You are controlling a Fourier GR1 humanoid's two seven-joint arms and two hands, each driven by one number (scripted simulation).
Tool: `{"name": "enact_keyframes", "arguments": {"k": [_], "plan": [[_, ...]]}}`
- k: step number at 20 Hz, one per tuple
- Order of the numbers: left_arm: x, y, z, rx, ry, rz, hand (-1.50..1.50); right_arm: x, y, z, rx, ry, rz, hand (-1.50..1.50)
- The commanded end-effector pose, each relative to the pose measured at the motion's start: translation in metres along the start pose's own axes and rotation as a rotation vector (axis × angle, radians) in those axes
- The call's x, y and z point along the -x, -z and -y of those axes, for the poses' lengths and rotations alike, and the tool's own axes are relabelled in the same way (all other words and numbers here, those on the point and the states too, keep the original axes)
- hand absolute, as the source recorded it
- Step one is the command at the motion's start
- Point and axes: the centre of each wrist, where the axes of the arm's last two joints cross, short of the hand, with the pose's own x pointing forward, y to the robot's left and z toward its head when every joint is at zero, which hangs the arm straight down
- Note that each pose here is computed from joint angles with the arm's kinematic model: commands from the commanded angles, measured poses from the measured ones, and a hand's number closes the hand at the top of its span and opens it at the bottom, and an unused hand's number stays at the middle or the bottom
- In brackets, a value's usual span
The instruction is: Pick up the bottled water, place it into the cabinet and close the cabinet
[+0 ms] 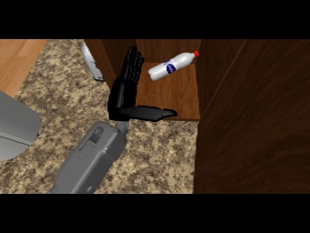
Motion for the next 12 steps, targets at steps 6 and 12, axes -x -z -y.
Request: {"name": "enact_keyframes", "arguments": {"k": [6,12], "plan": [[-0.074,-0.088,0.002,-0.021,-0.101,0.016,-1.5,-0.003,-0.004,0.003,-0.028,-0.009,-0.003,-1.5],[-0.102,-0.147,-0.009,-0.012,-0.082,0.021,-1.5,-0.015,-0.006,0.0,-0.227,-0.097,-0.067,1.5]]}}
